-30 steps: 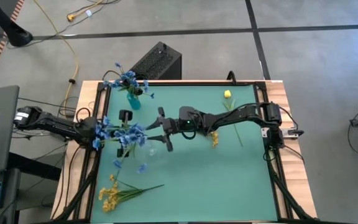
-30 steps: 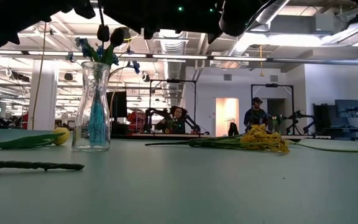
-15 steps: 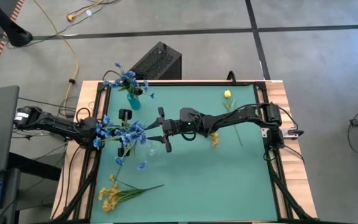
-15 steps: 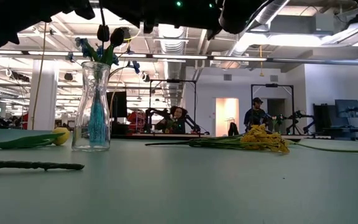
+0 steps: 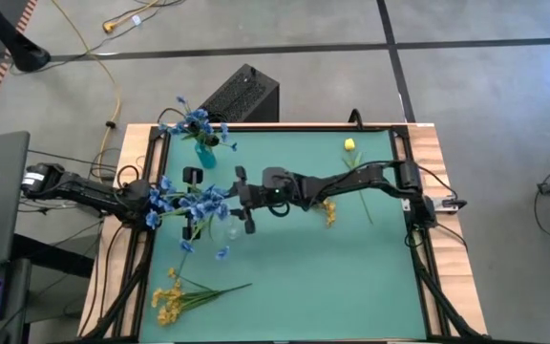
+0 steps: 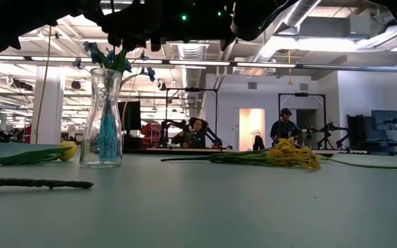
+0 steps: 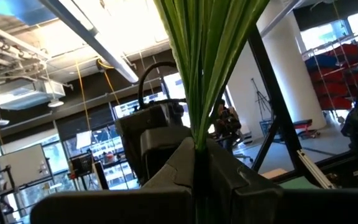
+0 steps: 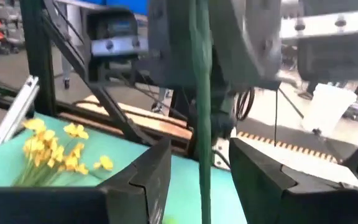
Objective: Sort flowers into vase by color
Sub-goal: Put the blue flowers into the blue vase
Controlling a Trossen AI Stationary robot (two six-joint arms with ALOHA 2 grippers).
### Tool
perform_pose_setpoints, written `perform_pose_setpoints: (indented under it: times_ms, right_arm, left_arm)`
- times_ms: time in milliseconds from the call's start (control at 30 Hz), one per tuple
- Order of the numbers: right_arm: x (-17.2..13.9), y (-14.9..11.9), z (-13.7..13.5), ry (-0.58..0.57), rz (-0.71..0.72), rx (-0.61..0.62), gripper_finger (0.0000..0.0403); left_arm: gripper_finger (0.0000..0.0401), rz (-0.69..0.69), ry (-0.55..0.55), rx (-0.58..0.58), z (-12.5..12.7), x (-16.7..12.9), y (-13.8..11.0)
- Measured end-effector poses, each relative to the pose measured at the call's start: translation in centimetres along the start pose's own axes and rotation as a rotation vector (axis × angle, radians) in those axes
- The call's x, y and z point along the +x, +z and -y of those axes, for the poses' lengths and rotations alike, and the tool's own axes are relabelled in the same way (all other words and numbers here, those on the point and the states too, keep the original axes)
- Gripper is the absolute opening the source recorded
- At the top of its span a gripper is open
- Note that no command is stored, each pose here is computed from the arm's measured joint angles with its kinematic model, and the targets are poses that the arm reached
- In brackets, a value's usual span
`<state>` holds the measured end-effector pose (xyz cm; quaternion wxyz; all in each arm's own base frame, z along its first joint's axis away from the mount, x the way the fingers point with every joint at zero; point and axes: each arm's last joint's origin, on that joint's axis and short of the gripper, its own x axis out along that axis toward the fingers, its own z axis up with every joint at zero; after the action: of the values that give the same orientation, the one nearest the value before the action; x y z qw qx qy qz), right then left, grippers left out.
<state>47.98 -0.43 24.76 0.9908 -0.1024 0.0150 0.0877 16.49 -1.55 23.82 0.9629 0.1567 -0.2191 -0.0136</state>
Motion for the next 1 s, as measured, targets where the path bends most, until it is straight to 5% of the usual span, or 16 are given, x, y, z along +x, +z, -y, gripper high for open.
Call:
perform_pose_setpoints:
  times_ms: [467, 1000]
  right_arm:
    - [-0.6, 0.6, 0.1, 0.002, -0.065, -0.014, 0.0035]
    - [-2.4, 3.0, 0.7, 0.007, -0.116, 0.018, 0.0034]
  left_arm:
    - [0.0000, -0.006, 0.000, -0.009, 0.0, 0.0, 0.0]
    - [0.0062, -0.038, -0.002, -0.014, 0.1, 0.0, -0.3]
